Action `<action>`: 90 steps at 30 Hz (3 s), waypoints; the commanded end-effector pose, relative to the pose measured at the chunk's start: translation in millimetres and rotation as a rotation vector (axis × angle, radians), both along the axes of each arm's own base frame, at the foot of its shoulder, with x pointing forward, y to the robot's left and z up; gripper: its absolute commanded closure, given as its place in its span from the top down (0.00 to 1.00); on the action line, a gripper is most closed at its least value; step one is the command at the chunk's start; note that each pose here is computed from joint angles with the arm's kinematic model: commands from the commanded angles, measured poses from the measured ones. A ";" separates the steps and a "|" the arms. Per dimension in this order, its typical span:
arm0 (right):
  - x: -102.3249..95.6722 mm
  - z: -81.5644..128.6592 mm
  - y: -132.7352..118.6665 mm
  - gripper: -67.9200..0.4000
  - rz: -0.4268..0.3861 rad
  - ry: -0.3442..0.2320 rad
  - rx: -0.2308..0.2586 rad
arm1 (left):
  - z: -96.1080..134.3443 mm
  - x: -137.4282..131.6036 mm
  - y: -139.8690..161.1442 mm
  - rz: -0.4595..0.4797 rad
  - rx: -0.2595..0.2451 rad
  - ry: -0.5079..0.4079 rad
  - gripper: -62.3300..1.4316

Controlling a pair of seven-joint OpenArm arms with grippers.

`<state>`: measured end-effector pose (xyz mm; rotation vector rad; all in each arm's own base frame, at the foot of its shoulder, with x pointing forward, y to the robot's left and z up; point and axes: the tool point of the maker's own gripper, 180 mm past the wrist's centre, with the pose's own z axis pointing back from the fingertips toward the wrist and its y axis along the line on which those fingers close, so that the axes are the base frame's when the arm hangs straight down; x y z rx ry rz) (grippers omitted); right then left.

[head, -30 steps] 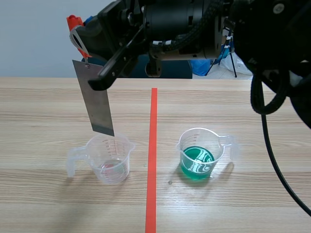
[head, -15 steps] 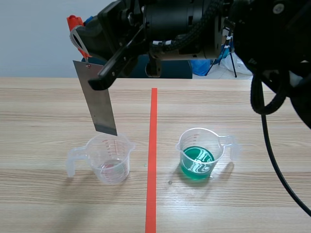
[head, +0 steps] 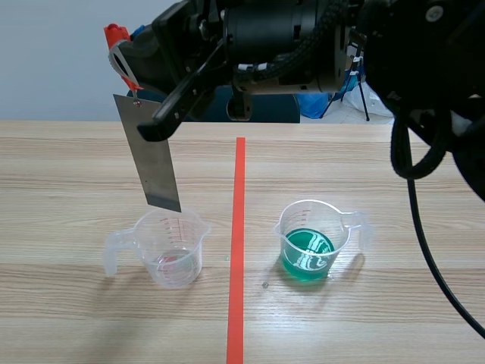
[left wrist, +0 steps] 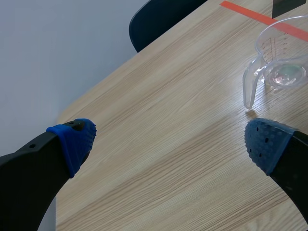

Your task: Do the redox reaction experiment

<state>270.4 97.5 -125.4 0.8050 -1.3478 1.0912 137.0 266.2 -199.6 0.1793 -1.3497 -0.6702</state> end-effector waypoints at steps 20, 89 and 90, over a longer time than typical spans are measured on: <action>-0.8 12.4 1.5 0.02 0.008 -0.024 0.031 | 6.8 2.1 -1.1 0.000 -0.008 -0.027 1.00; 2.3 10.6 -8.2 0.02 -0.007 -0.020 0.038 | 6.7 2.1 -1.2 -0.001 -0.009 -0.027 1.00; 2.9 9.5 -11.7 0.02 -0.011 -0.013 0.041 | 6.7 2.1 -1.1 0.000 -0.008 -0.027 1.00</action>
